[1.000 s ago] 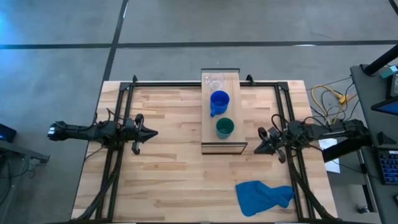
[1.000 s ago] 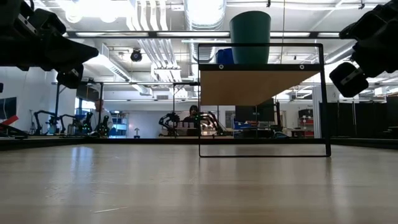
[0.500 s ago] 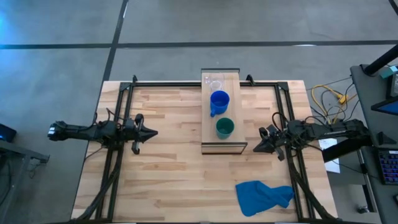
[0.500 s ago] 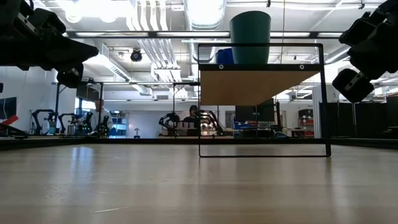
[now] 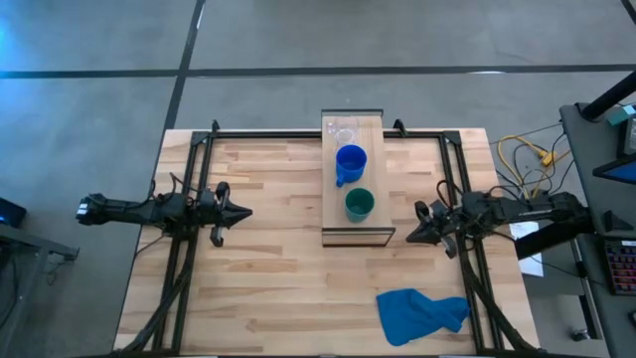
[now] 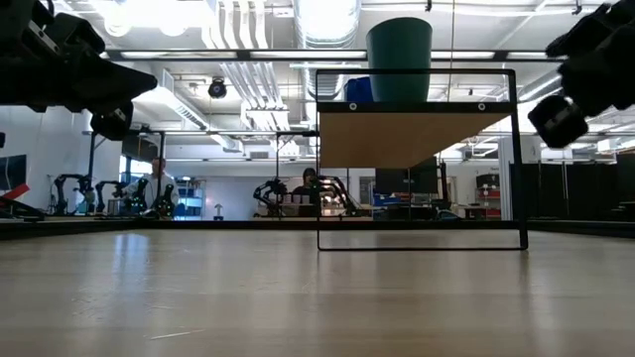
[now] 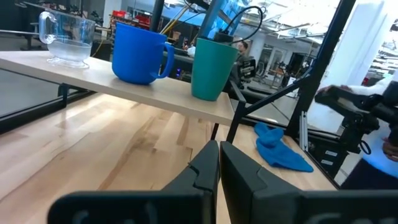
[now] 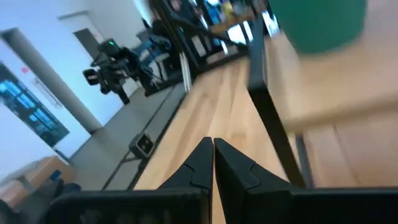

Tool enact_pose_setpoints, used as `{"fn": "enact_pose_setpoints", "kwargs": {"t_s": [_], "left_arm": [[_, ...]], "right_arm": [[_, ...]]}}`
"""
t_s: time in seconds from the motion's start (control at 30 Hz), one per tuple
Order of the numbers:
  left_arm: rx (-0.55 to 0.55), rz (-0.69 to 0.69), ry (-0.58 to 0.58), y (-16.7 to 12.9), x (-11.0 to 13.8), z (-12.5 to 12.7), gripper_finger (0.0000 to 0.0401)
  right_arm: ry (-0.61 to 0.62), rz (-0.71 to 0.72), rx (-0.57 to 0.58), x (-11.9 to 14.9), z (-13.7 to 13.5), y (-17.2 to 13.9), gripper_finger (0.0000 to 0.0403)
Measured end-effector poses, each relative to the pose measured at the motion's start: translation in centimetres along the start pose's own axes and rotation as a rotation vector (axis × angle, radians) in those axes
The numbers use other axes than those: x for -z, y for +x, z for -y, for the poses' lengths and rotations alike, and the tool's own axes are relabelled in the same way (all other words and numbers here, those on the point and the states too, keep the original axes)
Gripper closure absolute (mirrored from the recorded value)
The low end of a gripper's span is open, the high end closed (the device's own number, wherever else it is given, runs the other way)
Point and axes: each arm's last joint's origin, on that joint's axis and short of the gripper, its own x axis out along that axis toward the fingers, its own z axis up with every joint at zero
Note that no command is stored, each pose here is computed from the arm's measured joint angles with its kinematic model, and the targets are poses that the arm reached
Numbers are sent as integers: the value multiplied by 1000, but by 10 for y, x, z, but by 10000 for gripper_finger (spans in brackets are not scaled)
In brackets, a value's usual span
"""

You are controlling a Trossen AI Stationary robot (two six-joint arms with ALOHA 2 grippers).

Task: Stack small to large cups/mugs on shelf
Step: Return to Home Position

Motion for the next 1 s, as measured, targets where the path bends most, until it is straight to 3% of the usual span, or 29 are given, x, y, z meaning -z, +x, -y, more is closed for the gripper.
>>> {"fn": "enact_pose_setpoints", "kwargs": {"t_s": [0.17,0.33,1.0], "left_arm": [[1,3,0,0,0,0,399],[5,4,0,0,0,0,399],[-1,-12,2,1,1,0,399]], "right_arm": [[-261,131,-50,-11,-7,-9,394],[-243,64,-31,-6,-4,-8,394],[-246,59,-31,-6,-5,-8,394]]}}
